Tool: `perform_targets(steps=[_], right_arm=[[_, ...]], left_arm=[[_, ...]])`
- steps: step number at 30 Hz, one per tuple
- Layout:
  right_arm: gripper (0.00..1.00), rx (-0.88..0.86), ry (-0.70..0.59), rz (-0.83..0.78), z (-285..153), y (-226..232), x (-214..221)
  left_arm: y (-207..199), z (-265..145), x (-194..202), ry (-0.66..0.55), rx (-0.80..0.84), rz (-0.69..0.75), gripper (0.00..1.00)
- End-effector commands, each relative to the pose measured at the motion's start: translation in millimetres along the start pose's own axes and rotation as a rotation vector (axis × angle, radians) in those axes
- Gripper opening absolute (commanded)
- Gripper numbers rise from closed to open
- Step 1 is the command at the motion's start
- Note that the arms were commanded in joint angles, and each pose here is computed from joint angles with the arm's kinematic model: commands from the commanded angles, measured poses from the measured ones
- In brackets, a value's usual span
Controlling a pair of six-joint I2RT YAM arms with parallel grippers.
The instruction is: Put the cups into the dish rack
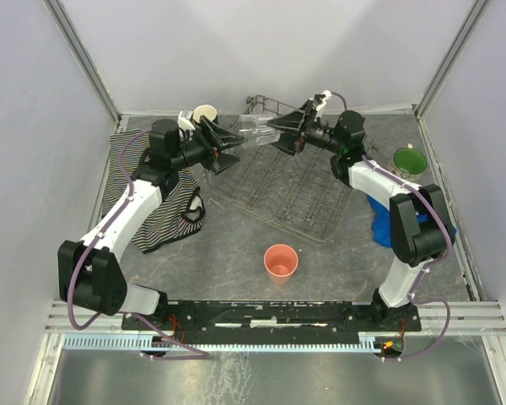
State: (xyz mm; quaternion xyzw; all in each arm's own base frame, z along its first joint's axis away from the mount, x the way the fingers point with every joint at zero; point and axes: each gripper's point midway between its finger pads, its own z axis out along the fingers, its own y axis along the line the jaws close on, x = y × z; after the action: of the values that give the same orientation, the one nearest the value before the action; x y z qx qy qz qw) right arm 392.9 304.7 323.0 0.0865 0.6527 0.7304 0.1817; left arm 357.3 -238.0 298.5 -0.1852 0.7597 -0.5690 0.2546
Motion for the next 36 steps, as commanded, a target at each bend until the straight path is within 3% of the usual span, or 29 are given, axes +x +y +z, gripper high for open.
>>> perform_targets(steps=[1,11,17,24,36], right_arm=[[0.30,0.030,-0.058,-0.151,-17,22,-21],[0.29,0.686,-0.035,-0.513,-65,-64,-72],[0.28,0.929,-0.050,-0.621,-86,-92,-107],[0.27,1.107,-0.060,-0.704,-100,-117,-133],[0.27,1.276,-0.014,-0.908,-76,-137,-155]], left_arm=[[11,-11,-13,-0.055,-0.062,0.074,0.85],[57,-21,-29,-0.091,-0.303,0.145,0.94],[75,-21,-26,-0.066,-0.349,0.141,0.94],[87,-18,-29,-0.056,-0.391,0.157,0.94],[105,-11,-28,-0.021,-0.427,0.156,0.94]])
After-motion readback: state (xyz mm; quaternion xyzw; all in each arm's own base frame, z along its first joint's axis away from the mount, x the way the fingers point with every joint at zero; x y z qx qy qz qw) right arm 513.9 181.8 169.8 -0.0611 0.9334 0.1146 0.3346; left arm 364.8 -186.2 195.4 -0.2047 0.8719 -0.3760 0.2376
